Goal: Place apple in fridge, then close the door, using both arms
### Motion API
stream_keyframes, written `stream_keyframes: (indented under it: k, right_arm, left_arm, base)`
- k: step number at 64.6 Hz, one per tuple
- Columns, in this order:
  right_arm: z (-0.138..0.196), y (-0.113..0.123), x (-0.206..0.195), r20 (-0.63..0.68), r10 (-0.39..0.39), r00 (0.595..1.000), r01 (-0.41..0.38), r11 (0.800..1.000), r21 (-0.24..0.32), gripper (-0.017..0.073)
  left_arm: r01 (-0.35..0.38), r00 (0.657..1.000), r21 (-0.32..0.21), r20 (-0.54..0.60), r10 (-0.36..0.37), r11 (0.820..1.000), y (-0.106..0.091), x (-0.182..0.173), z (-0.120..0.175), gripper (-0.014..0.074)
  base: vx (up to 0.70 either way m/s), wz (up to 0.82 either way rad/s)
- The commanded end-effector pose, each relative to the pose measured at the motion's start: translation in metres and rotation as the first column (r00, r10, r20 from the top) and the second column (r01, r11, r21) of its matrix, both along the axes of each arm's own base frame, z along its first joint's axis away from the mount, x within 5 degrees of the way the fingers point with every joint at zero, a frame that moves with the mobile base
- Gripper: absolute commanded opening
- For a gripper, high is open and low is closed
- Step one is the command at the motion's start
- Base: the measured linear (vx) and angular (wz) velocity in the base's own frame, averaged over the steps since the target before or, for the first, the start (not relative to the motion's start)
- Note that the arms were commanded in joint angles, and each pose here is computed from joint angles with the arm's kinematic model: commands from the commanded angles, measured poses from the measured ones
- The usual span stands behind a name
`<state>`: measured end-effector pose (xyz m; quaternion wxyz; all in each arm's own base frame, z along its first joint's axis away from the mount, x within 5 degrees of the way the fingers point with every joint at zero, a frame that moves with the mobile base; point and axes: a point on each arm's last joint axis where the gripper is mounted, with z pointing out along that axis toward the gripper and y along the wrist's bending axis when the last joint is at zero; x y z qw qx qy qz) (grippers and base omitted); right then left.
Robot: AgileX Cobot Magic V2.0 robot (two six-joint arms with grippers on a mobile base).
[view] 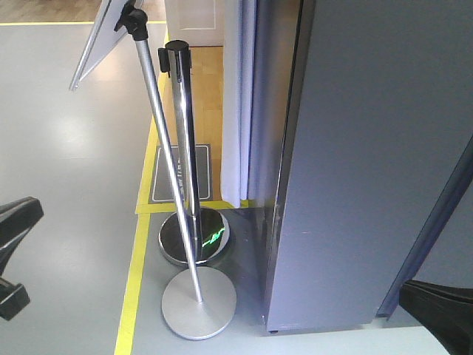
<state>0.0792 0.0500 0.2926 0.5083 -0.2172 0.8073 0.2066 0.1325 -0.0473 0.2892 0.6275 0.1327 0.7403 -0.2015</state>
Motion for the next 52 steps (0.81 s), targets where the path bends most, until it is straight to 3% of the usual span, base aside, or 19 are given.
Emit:
stream_keyframes:
  k: [1, 7, 11, 15, 19, 23, 30, 41, 46, 52]
  right_arm:
    - [0.011, 0.0, 0.003, 0.046, -0.021, 0.999, 0.019, 0.999, 0.035, -0.0005]
    - [0.011, 0.0, 0.003, 0.046, -0.021, 0.999, 0.019, 0.999, 0.035, -0.0005]
    - [0.011, 0.0, 0.003, 0.046, -0.021, 0.999, 0.019, 0.999, 0.035, -0.0005]
    - [0.011, 0.0, 0.003, 0.046, -0.021, 0.999, 0.019, 0.999, 0.035, -0.0005]
    - [0.011, 0.0, 0.003, 0.046, -0.021, 0.999, 0.019, 0.999, 0.035, -0.0005]
    - [0.011, 0.0, 0.003, 0.046, -0.021, 0.999, 0.019, 0.999, 0.035, -0.0005]
    - [0.011, 0.0, 0.003, 0.046, -0.021, 0.999, 0.019, 0.999, 0.035, -0.0005]
    - [0.011, 0.0, 0.003, 0.046, -0.021, 0.999, 0.019, 0.999, 0.035, -0.0005]
    - [0.011, 0.0, 0.003, 0.046, -0.021, 0.999, 0.019, 0.999, 0.035, -0.0005]
    - [0.011, 0.0, 0.003, 0.046, -0.021, 0.999, 0.019, 0.999, 0.035, -0.0005]
  left_arm:
    - [-0.049, 0.999, -0.061, 0.011, 0.05, 0.997, 0.003, 0.002, 0.009, -0.0006]
    - [-0.124, 0.992, -0.025, -0.023, 0.123, 0.992, 0.01, 0.004, -0.002, -0.0006]
    - [-0.157, 0.987, 0.082, -0.016, 0.159, 0.984, 0.014, 0.004, -0.008, -0.0006]
    - [-0.16, 0.987, 0.232, 0.01, 0.162, 0.96, 0.017, 0.004, -0.015, -0.0006]
    - [-0.135, 0.991, 0.368, 0.036, 0.131, 0.92, 0.018, 0.003, -0.021, -0.0006]
    - [-0.115, 0.993, 0.453, 0.04, 0.109, 0.884, 0.019, 0.002, -0.028, -0.0006]
    - [-0.109, 0.993, 0.546, 0.026, 0.113, 0.831, 0.023, -0.001, -0.044, -0.0006]
    - [-0.152, 0.978, 0.582, -0.027, 0.206, 0.799, 0.033, -0.008, -0.075, -0.0006]
    - [-0.147, 0.974, 0.566, -0.059, 0.217, 0.811, 0.033, -0.011, -0.082, -0.0006]
    - [-0.152, 0.97, 0.505, -0.09, 0.227, 0.849, 0.031, -0.011, -0.083, -0.0006]
  base:
    - [0.0, 0.0]
    - [0.0, 0.0]
    - [0.0, 0.0]
    - [0.0, 0.0]
    - [0.0, 0.0]
    - [0.0, 0.0]
    - [0.0, 0.0]
    - [0.0, 0.0]
    - [0.0, 0.0]
    - [0.0, 0.0]
